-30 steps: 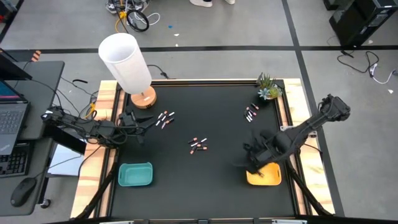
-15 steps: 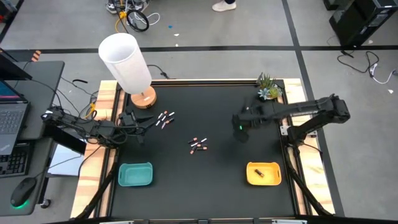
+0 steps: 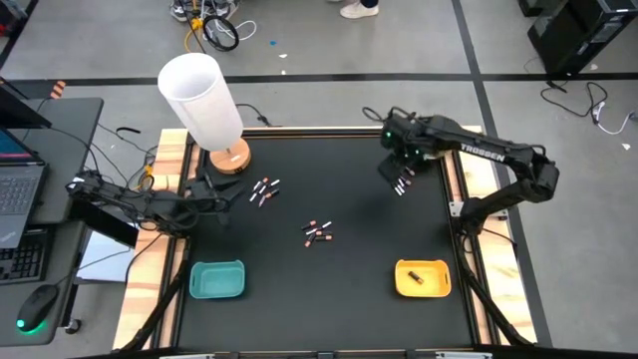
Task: Sort batteries
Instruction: Put the silver battery into the green bin
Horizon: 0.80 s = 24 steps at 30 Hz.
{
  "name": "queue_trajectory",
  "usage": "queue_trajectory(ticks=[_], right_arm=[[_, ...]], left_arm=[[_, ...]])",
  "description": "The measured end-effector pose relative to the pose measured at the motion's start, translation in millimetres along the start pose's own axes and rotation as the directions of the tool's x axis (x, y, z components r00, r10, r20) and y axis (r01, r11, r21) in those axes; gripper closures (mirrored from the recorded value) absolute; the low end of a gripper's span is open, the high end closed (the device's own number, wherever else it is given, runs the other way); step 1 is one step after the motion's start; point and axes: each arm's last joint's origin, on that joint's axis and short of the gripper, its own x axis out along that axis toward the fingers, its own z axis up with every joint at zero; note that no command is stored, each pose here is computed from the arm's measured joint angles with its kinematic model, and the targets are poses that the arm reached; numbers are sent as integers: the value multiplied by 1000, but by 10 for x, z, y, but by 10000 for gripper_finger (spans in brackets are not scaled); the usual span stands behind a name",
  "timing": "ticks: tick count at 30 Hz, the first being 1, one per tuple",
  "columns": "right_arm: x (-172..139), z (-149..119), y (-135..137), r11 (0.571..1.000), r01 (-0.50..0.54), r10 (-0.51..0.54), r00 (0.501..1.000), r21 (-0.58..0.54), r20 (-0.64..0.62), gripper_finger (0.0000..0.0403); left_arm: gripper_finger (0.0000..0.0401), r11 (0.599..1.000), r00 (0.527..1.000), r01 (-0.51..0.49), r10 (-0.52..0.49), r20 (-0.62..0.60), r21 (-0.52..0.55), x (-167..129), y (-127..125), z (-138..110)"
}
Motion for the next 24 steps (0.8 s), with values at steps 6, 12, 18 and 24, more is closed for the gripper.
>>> queue_trajectory(ticks=[6, 12, 18, 24], right_arm=[[348, 113, 4, 999, 1, -6, 992, -39, -127, 258], [411, 187, 327, 989, -11, 9, 1000, -148, -15, 257], [221, 172, 1070, 901, -215, 307, 929, -377, 205, 260], [284, -110, 1733, 773, -221, 403, 895, -594, 191, 266]], left_arm=[[271, 997, 994, 40, -47, 102, 66, 14, 24, 102], [283, 995, 993, 83, -78, -90, 51, 78, -18, -106], [286, 997, 958, 80, -70, -278, 25, 155, -76, -133], [286, 997, 966, 73, -70, -248, 2, 246, -139, -48]])
